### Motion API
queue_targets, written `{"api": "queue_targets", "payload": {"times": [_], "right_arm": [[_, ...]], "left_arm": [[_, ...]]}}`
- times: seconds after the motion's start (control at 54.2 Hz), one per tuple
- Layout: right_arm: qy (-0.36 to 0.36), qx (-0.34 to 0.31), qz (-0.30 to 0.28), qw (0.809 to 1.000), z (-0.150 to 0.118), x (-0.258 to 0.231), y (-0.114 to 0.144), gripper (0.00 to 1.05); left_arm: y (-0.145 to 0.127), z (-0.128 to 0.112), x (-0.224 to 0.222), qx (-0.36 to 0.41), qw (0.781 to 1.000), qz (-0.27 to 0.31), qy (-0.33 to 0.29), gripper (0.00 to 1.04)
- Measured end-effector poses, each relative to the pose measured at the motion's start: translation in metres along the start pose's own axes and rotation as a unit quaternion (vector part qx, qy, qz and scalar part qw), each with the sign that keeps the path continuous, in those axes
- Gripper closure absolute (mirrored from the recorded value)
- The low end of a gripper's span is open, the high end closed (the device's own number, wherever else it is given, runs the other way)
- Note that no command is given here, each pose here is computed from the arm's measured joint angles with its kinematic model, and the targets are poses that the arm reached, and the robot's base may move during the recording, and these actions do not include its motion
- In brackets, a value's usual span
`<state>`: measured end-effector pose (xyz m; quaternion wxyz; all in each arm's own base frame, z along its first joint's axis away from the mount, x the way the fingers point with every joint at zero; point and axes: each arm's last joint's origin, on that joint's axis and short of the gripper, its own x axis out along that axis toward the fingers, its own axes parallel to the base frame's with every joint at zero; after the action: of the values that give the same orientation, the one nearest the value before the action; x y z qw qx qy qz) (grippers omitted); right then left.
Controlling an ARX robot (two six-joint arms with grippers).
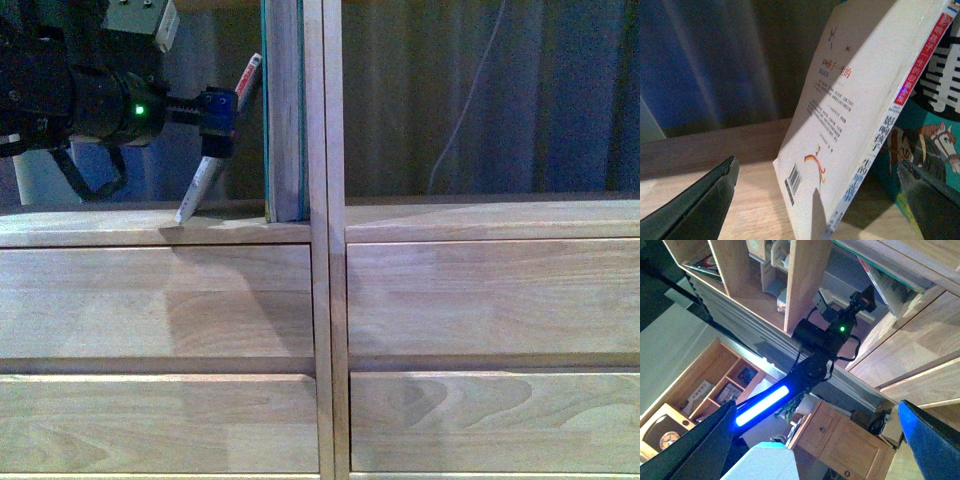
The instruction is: Organize books on shelf
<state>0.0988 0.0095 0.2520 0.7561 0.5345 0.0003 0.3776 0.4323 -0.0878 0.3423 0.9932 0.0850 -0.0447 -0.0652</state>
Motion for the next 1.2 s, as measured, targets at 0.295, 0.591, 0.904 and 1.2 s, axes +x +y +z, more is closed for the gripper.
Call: {"api": "queue_targets", "payload": {"times": [0.295, 0.591, 0.904, 1.2], "right_arm": [[-0.042, -0.102, -0.072, 0.991, 0.003, 0.003, 0.004, 0.07], [-0.07, -0.413, -0.249, 0.873, 0.002, -0.011, -0.011, 0.07], [-0.011, -0.508, -0.378, 0.774, -0.006, -0.019, -0.028, 0.35], [0.0, -0.529, -0.38, 0.759, -0.017, -0.03, -0.048, 0.96]], "left_arm": [[0.015, 0.025, -0.118, -0.026, 0.999, 0.027, -0.038, 0.07], [0.05, 0.001, -0.248, -0.098, 0.995, 0.012, -0.018, 0.07], [0.044, -0.067, -0.351, -0.098, 0.992, 0.07, 0.044, 0.47], [0.023, -0.108, -0.352, -0.09, 0.993, 0.067, 0.047, 1.02]]}}
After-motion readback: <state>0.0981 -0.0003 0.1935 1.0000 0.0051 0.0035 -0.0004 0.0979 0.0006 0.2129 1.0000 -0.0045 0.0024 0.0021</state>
